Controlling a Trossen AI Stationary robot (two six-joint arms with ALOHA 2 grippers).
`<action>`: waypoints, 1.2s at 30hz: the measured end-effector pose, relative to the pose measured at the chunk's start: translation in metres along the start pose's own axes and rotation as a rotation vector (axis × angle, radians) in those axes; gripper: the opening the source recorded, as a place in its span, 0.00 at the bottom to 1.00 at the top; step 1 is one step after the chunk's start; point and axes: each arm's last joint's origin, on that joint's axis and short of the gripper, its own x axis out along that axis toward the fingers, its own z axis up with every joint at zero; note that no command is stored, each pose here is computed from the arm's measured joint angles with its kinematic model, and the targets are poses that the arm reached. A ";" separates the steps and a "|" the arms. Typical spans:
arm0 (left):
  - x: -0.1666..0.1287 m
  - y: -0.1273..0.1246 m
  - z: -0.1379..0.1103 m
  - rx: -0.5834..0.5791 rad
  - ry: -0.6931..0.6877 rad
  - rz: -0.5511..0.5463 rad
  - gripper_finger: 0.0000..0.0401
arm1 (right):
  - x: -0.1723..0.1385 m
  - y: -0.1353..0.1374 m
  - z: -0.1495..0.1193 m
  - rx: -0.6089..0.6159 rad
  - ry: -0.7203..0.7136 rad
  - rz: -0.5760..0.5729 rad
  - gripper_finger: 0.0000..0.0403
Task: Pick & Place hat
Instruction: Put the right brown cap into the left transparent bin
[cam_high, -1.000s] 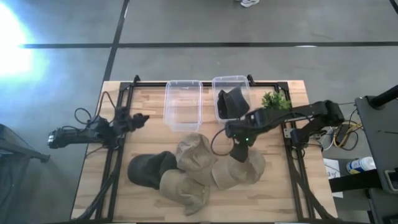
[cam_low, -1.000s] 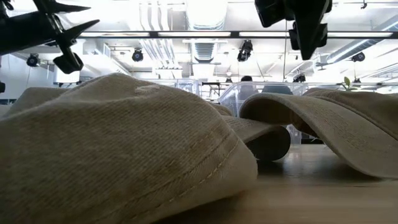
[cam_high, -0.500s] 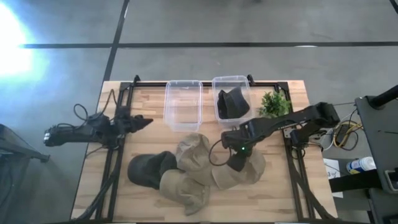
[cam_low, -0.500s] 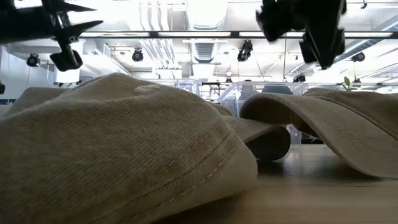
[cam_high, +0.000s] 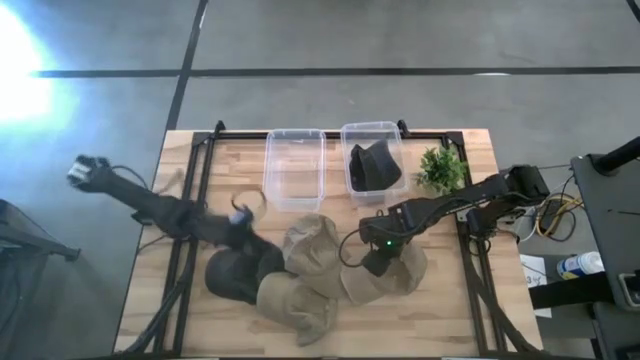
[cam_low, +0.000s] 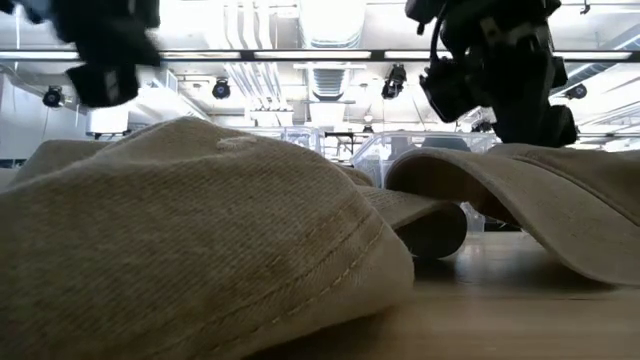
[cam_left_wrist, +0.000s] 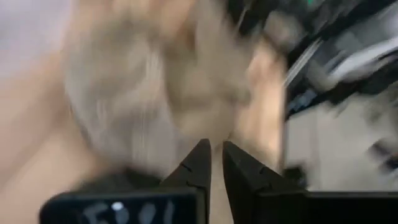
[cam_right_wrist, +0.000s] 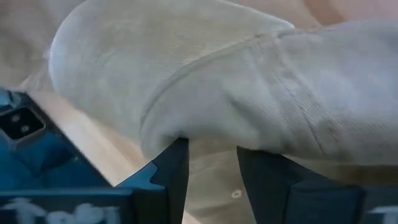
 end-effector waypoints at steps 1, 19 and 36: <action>0.004 -0.003 -0.006 0.001 0.017 0.031 0.07 | 0.000 -0.002 0.000 0.007 -0.009 -0.007 0.33; 0.114 -0.089 -0.048 0.393 0.046 0.243 0.05 | 0.013 -0.016 0.008 -0.069 -0.060 0.043 0.32; 0.210 -0.138 -0.020 1.127 0.017 0.488 0.32 | 0.023 -0.030 0.004 -0.141 -0.014 0.026 0.32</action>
